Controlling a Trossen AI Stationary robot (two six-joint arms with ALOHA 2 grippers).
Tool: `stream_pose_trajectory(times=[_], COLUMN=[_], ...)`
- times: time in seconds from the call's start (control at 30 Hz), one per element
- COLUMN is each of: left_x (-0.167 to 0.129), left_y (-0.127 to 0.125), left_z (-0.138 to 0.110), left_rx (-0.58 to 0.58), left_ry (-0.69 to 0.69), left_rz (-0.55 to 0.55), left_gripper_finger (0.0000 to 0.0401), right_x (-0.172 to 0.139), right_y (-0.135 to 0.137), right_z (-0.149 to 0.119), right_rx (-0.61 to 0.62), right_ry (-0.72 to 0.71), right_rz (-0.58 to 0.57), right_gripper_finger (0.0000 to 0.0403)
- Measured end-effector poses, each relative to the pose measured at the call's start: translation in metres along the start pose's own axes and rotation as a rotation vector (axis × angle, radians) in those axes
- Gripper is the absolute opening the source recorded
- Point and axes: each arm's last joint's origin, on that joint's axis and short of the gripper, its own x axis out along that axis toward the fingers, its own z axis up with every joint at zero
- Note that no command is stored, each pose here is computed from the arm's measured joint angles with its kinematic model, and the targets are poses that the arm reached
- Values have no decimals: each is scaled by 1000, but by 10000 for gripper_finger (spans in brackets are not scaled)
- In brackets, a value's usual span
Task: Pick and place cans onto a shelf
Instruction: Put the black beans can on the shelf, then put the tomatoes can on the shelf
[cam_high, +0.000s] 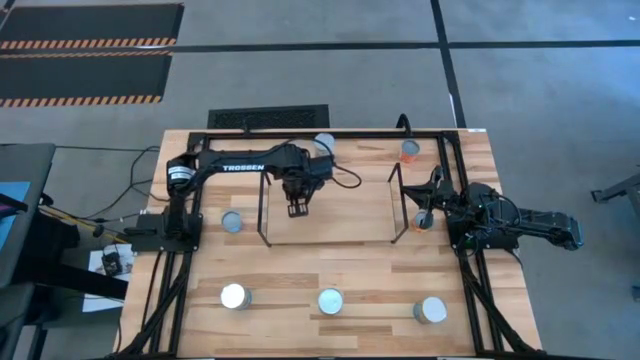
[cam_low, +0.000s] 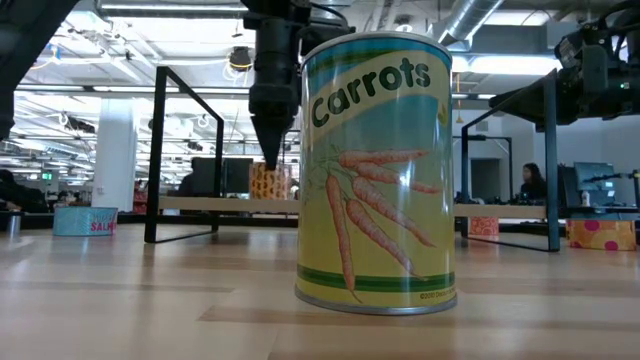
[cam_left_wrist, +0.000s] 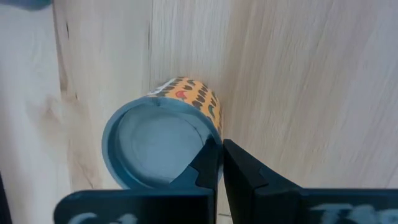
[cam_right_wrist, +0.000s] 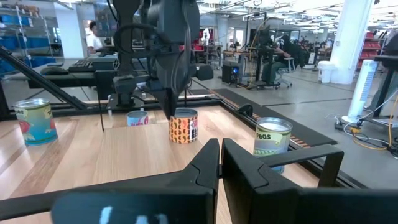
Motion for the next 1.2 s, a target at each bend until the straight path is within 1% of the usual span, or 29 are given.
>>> stream_pose_trajectory(times=[0.17, 0.3, 0.43, 0.6, 0.77, 1.0, 1.2], left_x=[-5, -7, -7, 1, 2, -5, -19], left_y=[0, 0, 0, -1, -1, -1, 0], left_z=[-5, -3, -3, -7, -9, -10, -9], left_rx=[-16, -25, -42, -52, -57, -56, -60], left_ry=[21, -10, -11, 17, 25, 7, -39], left_rz=[-1, -22, -23, -23, -19, -12, -4], left_gripper_finger=[0, 1, 10, 22, 28, 48, 72], right_x=[0, 0, 0, 0, 0, 0, 0], right_y=[0, 0, 0, 0, 0, 0, 0], right_z=[0, 0, 0, 0, 0, 0, 0], right_rx=[0, 0, 0, 0, 0, 0, 0], right_ry=[0, 0, 0, 0, 0, 0, 0], right_rz=[0, 0, 0, 0, 0, 0, 0], right_gripper_finger=[43, 43, 43, 43, 43, 43, 43])
